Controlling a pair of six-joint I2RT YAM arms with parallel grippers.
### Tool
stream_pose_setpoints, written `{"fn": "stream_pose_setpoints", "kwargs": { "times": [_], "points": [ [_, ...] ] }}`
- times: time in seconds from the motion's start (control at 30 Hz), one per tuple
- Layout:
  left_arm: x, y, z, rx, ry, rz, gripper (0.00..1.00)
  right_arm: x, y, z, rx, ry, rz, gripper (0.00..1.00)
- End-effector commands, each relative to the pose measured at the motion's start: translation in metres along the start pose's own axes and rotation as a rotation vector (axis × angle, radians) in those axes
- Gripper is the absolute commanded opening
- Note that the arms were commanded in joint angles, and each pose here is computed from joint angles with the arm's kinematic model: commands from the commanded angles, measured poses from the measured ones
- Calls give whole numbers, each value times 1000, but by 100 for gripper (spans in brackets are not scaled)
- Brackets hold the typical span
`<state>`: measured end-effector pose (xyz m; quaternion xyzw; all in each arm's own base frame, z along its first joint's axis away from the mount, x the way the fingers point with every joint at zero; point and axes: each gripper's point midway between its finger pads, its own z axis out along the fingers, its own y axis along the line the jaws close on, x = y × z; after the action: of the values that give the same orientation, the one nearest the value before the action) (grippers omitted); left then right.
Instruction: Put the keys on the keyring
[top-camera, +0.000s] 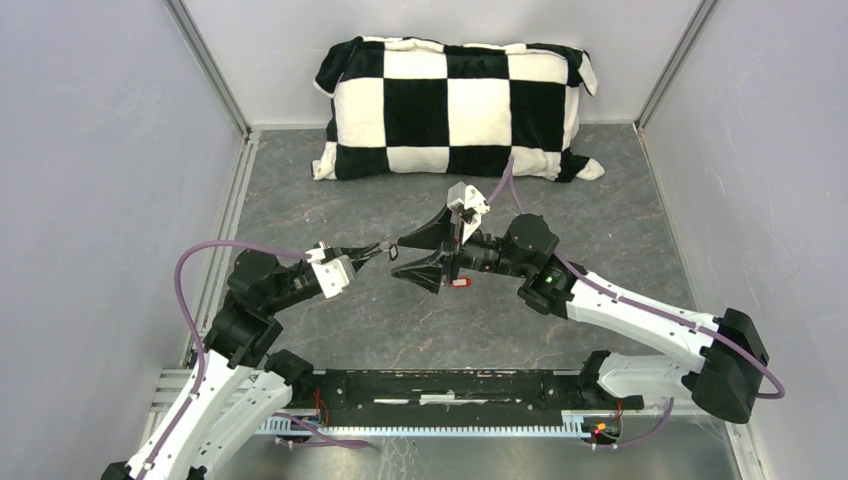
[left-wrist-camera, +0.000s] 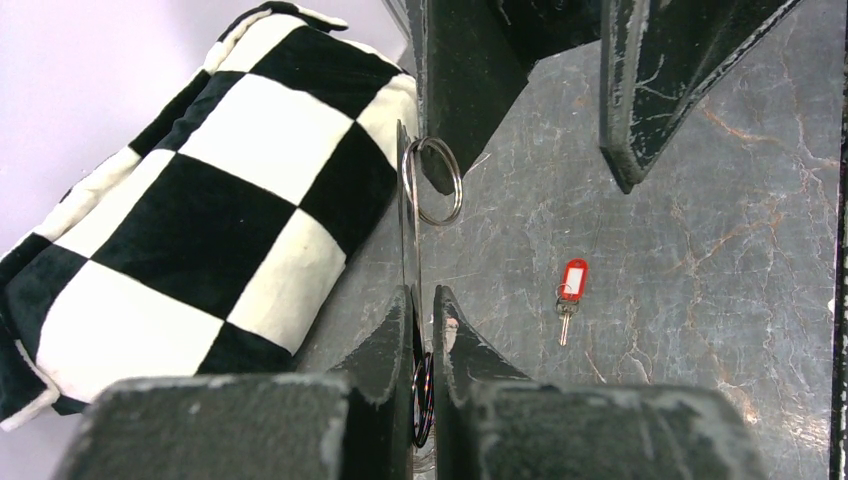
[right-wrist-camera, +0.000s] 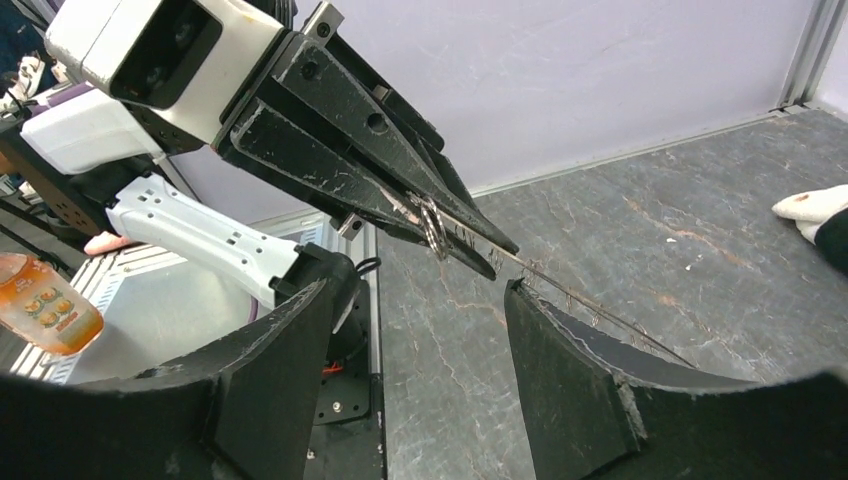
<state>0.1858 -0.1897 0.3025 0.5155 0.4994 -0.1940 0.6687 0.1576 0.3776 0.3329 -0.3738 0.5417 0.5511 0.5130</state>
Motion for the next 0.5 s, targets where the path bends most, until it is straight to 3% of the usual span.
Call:
{"fn": "stream_pose_setpoints", "kwargs": {
  "times": [0.0,0.47],
  "points": [
    [-16,10,-1,-45,-52,19,2,-30,6,9,-23,-114,-26,70],
    [-6,5,-2,-36,-37,42,2,-36,7,25,-49,-135,8,59]
  ]
}}
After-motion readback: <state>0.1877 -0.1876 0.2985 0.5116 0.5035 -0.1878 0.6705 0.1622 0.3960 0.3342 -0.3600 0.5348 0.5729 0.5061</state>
